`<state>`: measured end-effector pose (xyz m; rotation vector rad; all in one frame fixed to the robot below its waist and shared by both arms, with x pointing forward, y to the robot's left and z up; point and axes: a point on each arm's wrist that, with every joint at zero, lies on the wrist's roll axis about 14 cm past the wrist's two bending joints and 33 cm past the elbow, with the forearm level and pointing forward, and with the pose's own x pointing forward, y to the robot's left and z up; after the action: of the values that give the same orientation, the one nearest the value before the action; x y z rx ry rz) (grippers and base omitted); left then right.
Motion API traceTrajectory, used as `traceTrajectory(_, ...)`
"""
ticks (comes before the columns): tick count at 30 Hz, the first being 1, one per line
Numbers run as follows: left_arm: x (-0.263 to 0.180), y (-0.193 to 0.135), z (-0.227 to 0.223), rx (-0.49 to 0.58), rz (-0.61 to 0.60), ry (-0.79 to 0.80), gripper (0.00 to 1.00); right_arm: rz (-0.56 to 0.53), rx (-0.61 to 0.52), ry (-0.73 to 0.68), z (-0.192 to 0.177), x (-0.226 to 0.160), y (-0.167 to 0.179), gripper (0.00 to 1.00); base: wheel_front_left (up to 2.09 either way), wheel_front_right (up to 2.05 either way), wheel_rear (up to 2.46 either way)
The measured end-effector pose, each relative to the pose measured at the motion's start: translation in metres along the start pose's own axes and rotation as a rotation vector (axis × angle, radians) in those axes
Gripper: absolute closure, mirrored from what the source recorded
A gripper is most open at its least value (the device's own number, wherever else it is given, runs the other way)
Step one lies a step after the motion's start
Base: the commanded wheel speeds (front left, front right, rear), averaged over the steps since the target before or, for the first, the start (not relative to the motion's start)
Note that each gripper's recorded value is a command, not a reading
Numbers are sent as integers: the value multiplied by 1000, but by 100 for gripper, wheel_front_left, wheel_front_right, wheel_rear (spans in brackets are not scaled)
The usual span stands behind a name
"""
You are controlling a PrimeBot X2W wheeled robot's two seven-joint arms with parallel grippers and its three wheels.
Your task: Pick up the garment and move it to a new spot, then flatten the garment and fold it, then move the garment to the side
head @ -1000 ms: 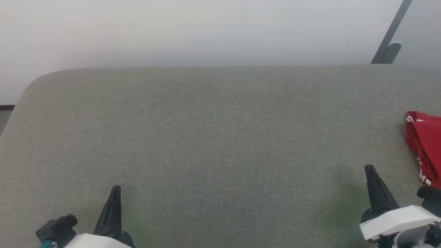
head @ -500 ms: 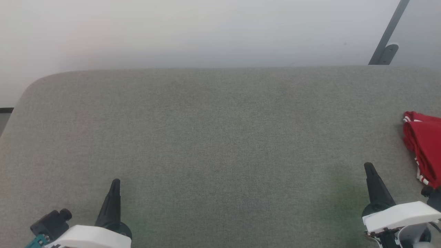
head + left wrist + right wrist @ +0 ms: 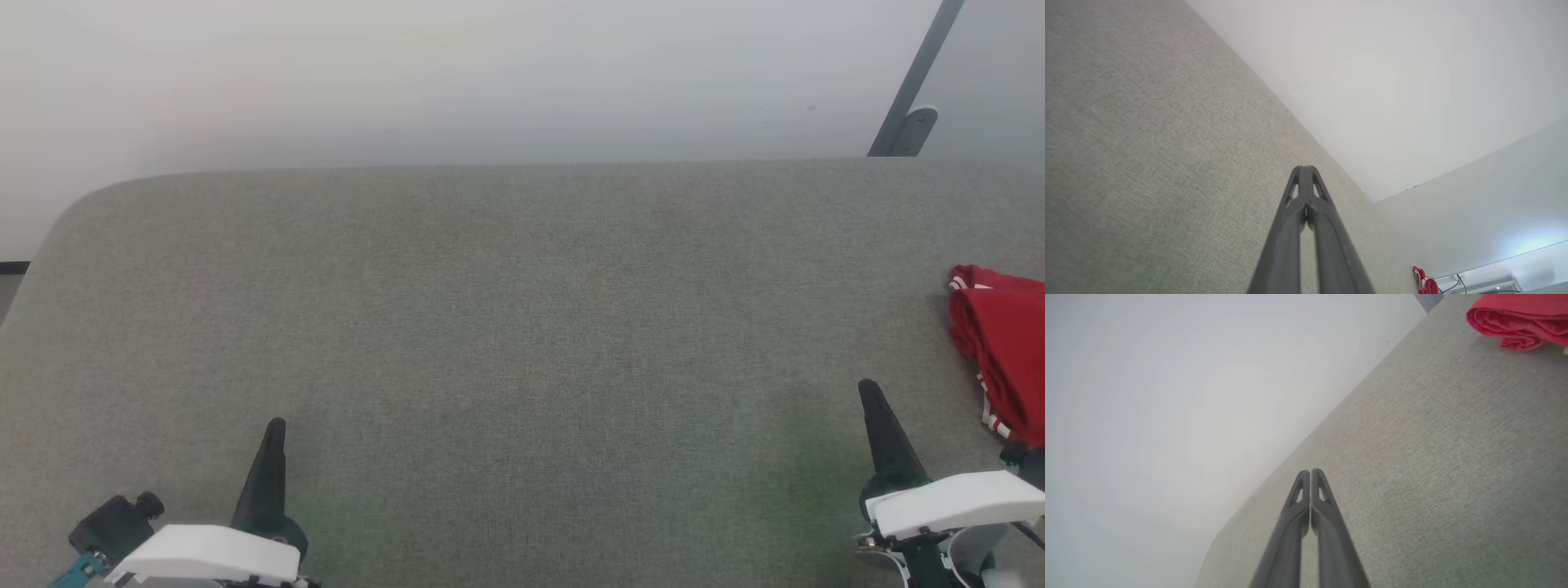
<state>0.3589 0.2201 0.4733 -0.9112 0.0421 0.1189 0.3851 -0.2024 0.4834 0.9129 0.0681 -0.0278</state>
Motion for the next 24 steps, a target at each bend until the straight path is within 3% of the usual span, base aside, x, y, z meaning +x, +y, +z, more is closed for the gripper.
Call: traceTrajectory(24,9,-10,0,-246,-17,14,100,1,243,-9,2,2,4,100,0,0,0)
